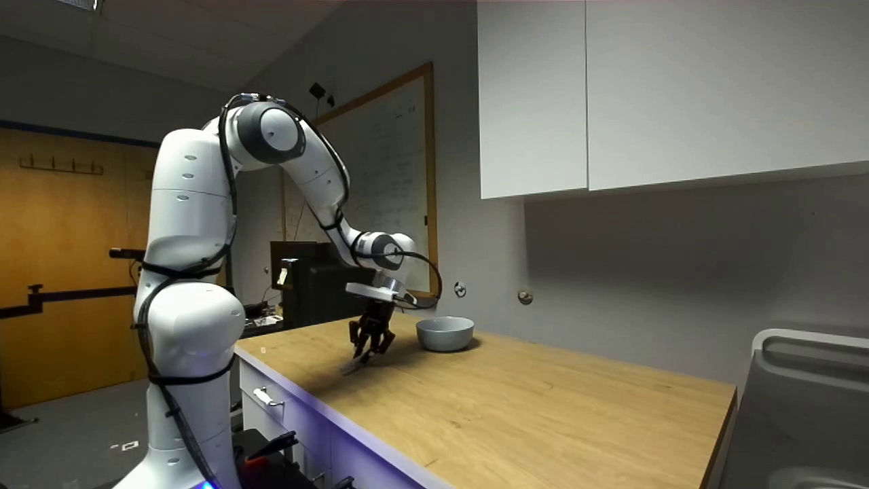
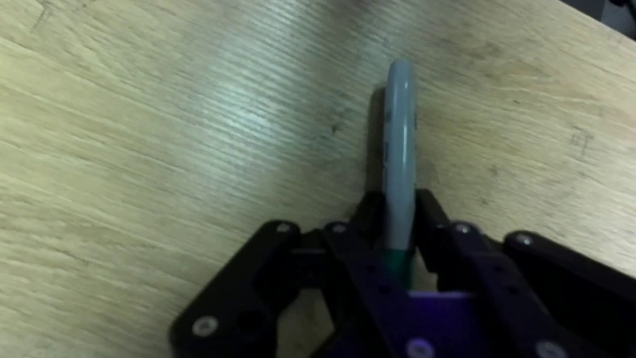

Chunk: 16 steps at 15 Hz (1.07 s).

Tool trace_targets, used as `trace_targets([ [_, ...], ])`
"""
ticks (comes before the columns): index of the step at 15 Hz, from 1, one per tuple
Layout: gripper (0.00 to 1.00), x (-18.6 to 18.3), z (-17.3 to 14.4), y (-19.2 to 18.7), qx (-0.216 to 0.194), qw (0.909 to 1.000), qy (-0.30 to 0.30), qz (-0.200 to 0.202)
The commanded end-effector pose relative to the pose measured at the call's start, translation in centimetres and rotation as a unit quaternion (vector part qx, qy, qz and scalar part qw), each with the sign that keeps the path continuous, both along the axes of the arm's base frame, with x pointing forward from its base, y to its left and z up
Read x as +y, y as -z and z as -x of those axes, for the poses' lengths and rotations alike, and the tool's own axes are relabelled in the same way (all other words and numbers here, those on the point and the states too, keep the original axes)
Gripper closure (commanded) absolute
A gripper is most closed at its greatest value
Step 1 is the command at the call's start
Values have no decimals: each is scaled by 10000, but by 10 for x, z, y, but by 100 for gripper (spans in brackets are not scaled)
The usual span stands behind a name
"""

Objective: Pick the pen from the table and put it in the bowl

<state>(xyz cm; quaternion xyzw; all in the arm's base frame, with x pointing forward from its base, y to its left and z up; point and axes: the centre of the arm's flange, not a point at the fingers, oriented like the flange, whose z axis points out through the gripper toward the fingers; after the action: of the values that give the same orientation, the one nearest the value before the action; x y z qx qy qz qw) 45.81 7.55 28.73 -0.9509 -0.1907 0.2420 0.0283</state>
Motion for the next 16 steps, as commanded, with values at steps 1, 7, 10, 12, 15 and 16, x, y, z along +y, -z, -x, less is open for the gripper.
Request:
trace_targets([
  [1,86,13,-3,-49,-327,9985,129,424],
  [7,86,30,-23,-141,-1305,9837,687,1032],
  [10,85,45,-52,-180,-1850,9763,604,951],
  [12,85,49,-75,-199,-2089,9718,575,927],
  [15,85,49,-108,-219,-2310,9669,556,929],
  [16,85,47,-121,-222,-2350,9661,560,911],
])
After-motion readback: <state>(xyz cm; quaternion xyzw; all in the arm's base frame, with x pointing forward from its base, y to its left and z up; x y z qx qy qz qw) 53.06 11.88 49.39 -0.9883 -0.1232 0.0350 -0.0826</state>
